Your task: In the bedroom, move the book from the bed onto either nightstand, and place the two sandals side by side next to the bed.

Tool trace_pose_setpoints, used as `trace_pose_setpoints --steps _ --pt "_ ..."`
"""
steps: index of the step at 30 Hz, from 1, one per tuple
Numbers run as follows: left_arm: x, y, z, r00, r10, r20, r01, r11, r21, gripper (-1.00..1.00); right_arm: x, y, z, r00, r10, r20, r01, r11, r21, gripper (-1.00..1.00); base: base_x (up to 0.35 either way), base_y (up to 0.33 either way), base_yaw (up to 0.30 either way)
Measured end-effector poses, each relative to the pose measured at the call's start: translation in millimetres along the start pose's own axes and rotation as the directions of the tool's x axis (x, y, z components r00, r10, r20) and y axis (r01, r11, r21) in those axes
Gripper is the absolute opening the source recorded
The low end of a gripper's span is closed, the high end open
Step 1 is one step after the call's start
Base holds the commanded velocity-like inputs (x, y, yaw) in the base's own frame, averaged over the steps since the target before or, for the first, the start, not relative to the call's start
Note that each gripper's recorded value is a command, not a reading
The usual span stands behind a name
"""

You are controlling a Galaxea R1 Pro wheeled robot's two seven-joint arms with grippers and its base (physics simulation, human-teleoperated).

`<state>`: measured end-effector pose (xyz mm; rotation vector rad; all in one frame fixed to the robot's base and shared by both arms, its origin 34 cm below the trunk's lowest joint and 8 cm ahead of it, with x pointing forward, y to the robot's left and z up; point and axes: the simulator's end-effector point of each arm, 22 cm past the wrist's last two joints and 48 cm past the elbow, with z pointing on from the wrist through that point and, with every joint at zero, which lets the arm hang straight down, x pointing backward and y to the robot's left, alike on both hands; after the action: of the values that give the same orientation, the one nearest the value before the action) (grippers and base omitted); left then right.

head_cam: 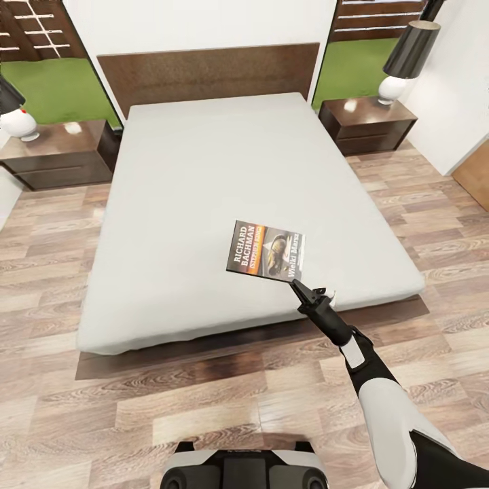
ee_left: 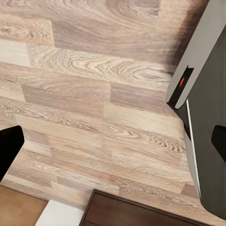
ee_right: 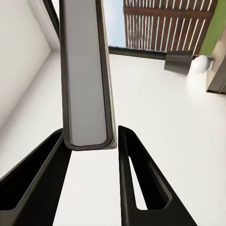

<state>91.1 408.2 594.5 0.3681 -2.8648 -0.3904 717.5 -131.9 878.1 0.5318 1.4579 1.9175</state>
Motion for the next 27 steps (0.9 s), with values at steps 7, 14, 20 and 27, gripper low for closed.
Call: trace_pose_setpoints --steps 7,14,20,27 --pt "-4 -1 -1.0 1.000 -0.003 0.010 0.002 1.000 0.003 1.00 1 5 4.0 1.000 -0.005 -0.005 0.005 1.000 -0.006 -1.00 0.000 0.000 0.000" --pt "-8 -1 -2.0 1.000 -0.004 0.020 0.004 1.000 0.004 1.00 4 8 11.1 1.000 -0.004 -0.008 0.004 1.000 -0.005 -1.00 0.000 0.000 0.000" --pt "-12 -2 -2.9 1.000 -0.005 0.030 0.005 1.000 0.007 1.00 5 12 15.1 1.000 -0.008 -0.010 0.008 1.000 -0.010 -1.00 0.000 0.000 0.000" --pt "-16 -2 -4.1 0.999 -0.007 0.040 0.007 1.000 0.010 1.00 4 18 18.4 0.999 -0.034 -0.009 0.034 0.999 -0.016 -1.00 0.000 0.000 0.000"
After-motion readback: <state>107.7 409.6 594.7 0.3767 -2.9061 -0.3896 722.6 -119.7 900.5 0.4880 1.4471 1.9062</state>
